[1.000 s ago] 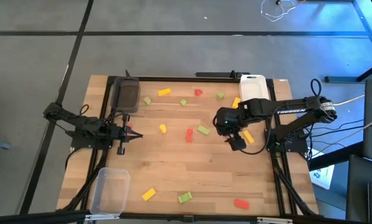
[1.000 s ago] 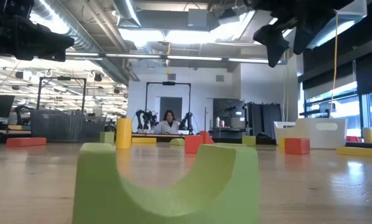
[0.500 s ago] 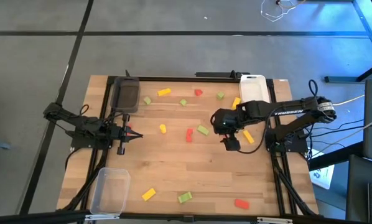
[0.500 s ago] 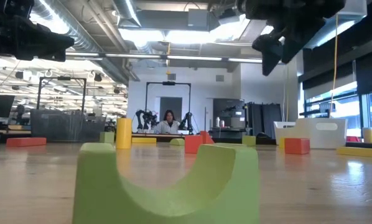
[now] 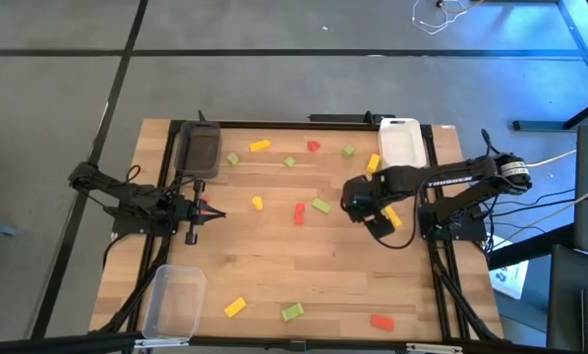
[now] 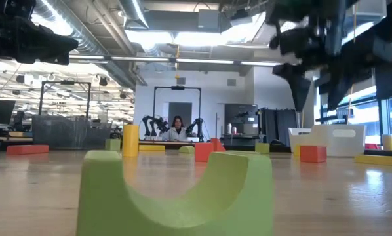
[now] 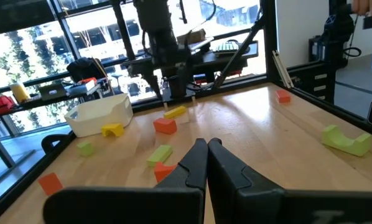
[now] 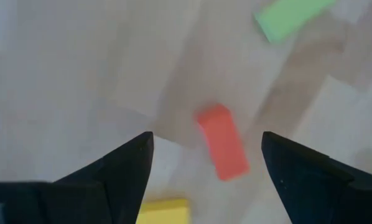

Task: Sort & place blocks by color
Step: Put the orange block into the white bin

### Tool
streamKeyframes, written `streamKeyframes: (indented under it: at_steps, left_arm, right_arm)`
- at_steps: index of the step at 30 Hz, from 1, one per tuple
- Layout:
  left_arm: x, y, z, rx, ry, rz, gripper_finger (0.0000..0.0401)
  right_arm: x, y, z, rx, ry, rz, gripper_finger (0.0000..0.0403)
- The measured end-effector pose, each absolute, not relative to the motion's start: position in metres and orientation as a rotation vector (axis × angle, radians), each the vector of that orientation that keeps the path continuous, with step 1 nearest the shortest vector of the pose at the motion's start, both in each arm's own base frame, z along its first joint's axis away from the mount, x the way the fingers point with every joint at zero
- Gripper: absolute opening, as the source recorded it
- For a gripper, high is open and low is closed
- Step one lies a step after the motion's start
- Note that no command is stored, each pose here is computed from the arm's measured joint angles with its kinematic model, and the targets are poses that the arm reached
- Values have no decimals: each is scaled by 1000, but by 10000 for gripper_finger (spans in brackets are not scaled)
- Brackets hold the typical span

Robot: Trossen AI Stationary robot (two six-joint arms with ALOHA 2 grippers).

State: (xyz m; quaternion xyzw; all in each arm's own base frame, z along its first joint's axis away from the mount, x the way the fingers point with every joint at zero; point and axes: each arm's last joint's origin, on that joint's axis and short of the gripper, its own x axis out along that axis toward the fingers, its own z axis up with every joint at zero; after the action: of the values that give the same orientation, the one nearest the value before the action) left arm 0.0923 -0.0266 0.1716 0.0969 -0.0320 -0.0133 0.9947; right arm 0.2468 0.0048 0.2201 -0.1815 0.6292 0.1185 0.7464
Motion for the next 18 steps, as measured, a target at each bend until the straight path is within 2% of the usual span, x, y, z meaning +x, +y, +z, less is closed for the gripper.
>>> streamKeyframes:
  at_steps: [7,18]
  left_arm:
    - [92,-27,172,194,-64,-27,0]
    - [92,-27,172,194,-64,-27,0]
  right_arm:
    - [236,1,188,-564,1405,304,299]
    - [234,-17,167,-534,1343,287,299]
